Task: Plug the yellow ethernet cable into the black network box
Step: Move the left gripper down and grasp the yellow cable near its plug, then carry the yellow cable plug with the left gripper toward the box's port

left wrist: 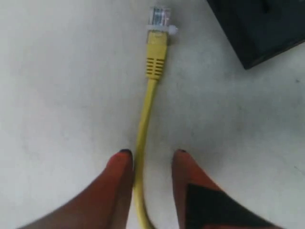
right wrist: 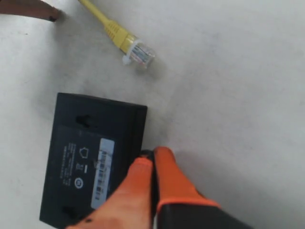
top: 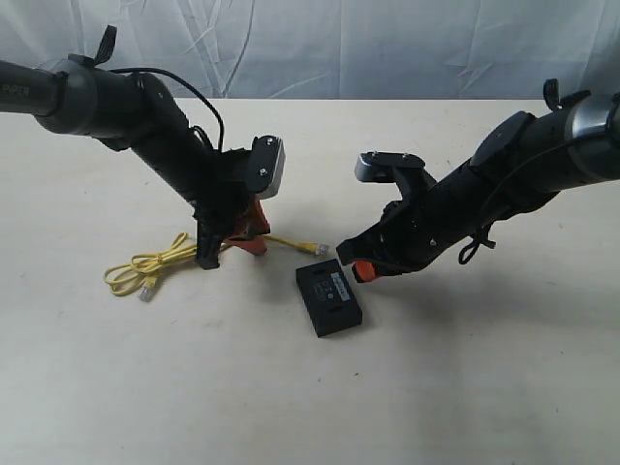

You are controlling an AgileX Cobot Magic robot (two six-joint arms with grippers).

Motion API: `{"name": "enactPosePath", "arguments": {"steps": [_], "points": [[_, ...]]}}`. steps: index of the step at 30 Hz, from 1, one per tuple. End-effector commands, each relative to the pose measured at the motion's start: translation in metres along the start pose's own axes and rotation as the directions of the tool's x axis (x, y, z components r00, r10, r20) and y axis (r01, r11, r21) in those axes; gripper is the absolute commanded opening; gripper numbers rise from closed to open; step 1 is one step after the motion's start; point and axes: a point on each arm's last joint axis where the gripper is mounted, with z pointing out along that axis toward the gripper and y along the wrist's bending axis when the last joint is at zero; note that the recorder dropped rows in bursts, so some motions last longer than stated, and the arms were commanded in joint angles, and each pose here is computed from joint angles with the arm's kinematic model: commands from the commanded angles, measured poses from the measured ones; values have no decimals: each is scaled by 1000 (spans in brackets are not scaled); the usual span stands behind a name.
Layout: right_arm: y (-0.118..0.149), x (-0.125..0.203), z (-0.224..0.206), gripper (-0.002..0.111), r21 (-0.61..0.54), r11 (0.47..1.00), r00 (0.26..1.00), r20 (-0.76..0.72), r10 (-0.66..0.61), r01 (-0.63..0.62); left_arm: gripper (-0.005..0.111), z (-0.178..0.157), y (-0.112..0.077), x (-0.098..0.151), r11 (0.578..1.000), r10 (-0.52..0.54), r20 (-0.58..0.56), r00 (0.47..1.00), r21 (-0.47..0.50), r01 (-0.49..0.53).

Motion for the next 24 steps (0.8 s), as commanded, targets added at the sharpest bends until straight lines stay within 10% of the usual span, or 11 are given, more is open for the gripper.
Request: {"name": "enactPosePath", "arguments": {"steps": [1, 9, 15, 24], "points": [[-1, -3, -2, -1, 8, 1000, 1000, 14, -7, 6, 30, 1, 1, -3, 1000, -8, 16, 1000, -4, 8], [-1, -3, -2, -1, 7, 1000, 1000, 14, -7, 6, 26, 9, 2, 2, 1000, -25, 6, 1000, -8, 25], [-1, -3, -2, -1, 7, 1000, 1000, 14, -7, 6, 1, 11, 0, 3, 999, -34, 5, 999, 10, 34], [-1, -3, -2, -1, 7, 1000, 1000, 14, -7, 6, 0, -25, 0, 1, 963, -269, -157, 950, -66, 262]]}}
